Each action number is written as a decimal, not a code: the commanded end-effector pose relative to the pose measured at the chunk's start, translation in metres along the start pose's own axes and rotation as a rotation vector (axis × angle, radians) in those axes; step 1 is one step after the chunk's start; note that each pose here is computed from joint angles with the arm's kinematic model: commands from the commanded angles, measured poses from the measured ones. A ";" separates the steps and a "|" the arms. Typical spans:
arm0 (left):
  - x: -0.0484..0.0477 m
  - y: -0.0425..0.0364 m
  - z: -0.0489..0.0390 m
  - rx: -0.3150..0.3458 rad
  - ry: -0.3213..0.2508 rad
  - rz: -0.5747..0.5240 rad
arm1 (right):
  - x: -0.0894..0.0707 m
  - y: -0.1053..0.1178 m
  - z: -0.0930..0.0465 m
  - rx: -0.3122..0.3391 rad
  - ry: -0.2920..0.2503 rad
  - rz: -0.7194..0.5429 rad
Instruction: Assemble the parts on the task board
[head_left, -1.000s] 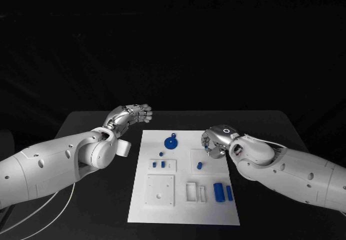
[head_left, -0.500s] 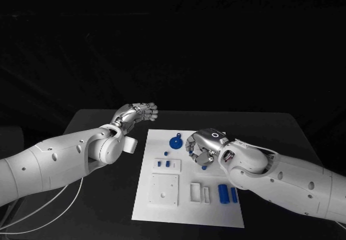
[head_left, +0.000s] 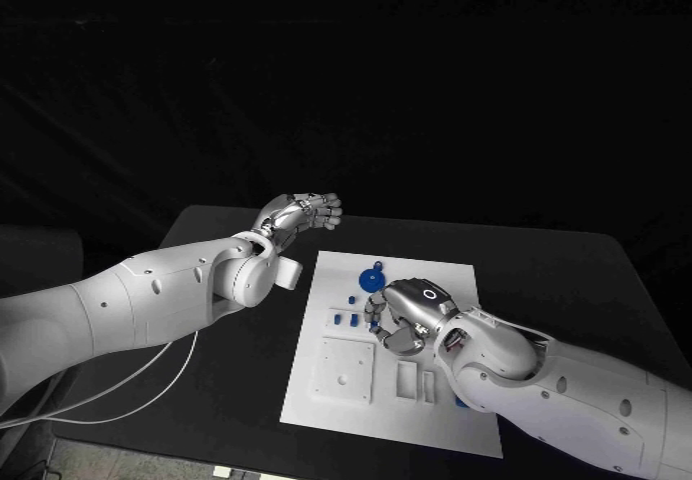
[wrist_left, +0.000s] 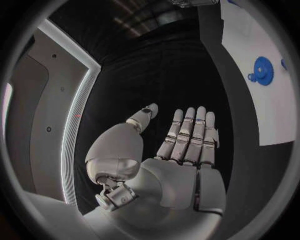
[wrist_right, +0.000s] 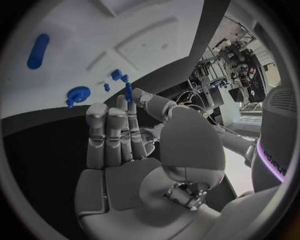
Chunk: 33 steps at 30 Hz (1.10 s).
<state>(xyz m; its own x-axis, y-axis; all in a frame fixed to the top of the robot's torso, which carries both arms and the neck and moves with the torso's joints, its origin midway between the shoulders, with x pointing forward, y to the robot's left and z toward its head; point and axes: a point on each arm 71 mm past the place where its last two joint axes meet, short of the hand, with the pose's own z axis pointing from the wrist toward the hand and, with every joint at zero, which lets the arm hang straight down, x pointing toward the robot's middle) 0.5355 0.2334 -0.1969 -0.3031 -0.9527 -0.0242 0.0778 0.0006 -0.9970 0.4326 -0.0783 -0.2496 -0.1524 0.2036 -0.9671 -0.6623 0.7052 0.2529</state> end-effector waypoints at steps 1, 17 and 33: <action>0.0028 -0.0013 0.0029 0.008 0.013 -0.011 | 0.008 0.008 0.000 -0.042 -0.029 -0.004; 0.0060 -0.0017 0.0065 0.007 0.019 -0.012 | 0.038 0.016 -0.002 -0.035 0.021 -0.015; 0.0054 -0.0015 0.0063 0.005 0.020 -0.013 | 0.057 0.011 -0.006 -0.019 0.075 -0.032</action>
<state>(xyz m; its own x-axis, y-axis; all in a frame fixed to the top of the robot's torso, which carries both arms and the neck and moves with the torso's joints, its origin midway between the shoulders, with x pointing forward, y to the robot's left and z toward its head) 0.5396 0.2285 -0.1972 -0.3087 -0.9509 -0.0229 0.0743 -0.0001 -0.9972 0.4128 -0.0638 -0.3013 -0.1895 0.1496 -0.9704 -0.6734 0.6994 0.2394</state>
